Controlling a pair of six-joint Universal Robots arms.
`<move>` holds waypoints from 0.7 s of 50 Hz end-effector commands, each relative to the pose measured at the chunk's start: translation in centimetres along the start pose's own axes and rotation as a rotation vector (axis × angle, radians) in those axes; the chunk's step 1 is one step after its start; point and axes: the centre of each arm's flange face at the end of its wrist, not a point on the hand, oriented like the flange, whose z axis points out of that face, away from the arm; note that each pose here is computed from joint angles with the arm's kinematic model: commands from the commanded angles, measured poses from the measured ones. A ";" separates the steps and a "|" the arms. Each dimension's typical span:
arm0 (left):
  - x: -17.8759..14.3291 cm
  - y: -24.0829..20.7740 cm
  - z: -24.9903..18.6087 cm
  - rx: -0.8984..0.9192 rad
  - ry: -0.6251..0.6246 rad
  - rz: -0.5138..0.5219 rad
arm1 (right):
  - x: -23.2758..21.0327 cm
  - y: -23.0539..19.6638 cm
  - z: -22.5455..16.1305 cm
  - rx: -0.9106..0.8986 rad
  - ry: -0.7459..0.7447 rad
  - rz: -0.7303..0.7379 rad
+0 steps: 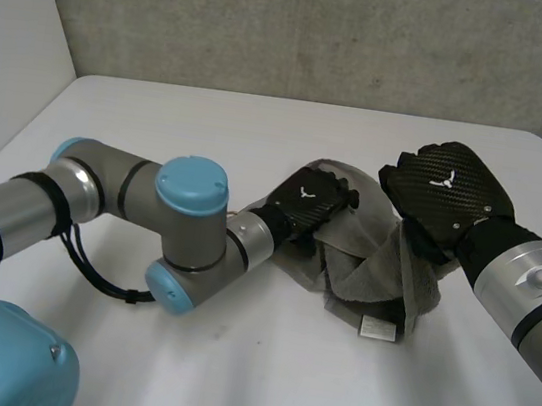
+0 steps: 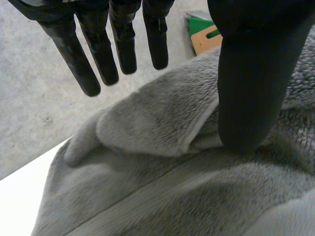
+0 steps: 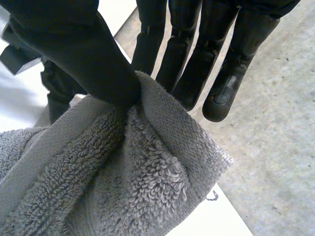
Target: Fold the towel.
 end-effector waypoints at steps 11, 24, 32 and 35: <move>0.8 -0.6 1.6 0.062 -0.043 0.034 | 2.6 -0.4 -0.5 0.016 0.093 0.042; -1.8 -10.9 -1.4 0.160 -0.168 0.134 | 6.2 -1.5 -0.3 0.056 0.201 0.015; -2.4 -17.8 -6.4 0.151 -0.214 0.373 | 7.4 -3.7 -0.1 0.136 0.223 0.060; -2.3 -19.1 -8.0 0.119 -0.219 0.446 | 7.6 -3.9 0.2 0.149 0.213 0.100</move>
